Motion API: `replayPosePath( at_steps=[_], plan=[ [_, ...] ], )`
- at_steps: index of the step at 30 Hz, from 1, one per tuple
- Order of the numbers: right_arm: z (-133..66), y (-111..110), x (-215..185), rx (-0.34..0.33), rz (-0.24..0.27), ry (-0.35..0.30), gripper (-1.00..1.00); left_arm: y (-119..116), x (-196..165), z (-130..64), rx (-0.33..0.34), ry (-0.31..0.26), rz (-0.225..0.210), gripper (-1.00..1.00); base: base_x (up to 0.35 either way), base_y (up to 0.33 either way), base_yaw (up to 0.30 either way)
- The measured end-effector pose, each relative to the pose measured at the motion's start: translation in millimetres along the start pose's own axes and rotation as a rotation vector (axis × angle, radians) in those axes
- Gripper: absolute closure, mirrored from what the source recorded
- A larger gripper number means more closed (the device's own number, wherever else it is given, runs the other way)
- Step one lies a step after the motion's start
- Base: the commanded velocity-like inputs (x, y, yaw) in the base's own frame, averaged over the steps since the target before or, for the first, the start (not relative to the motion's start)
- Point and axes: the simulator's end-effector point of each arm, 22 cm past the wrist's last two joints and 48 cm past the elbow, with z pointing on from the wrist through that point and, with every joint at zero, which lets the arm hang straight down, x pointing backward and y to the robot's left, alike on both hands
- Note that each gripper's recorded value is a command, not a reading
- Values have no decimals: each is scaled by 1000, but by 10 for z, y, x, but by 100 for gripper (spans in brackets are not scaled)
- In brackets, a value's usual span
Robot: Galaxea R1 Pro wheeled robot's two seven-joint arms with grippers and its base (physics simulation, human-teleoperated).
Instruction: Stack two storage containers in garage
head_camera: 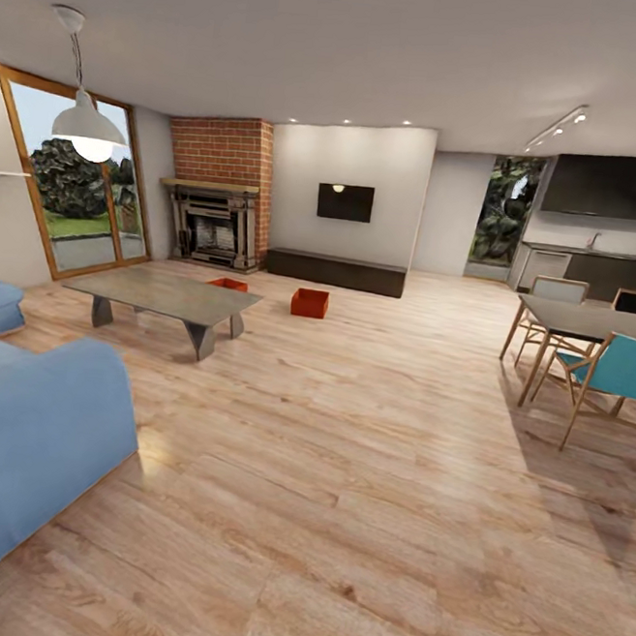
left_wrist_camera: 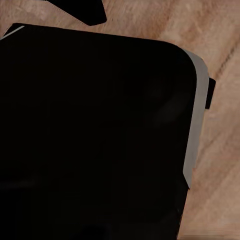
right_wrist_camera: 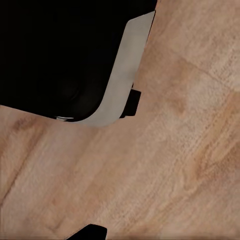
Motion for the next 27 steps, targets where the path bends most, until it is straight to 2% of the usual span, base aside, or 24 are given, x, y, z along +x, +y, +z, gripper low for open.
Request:
replayPosePath(
  at_steps=[27],
  plan=[
    [-1, 24, -7, -4, 1, -1, -100, -4, 0, 0, 1, 0, 1, -100, 325, 0, 0]
  ],
)
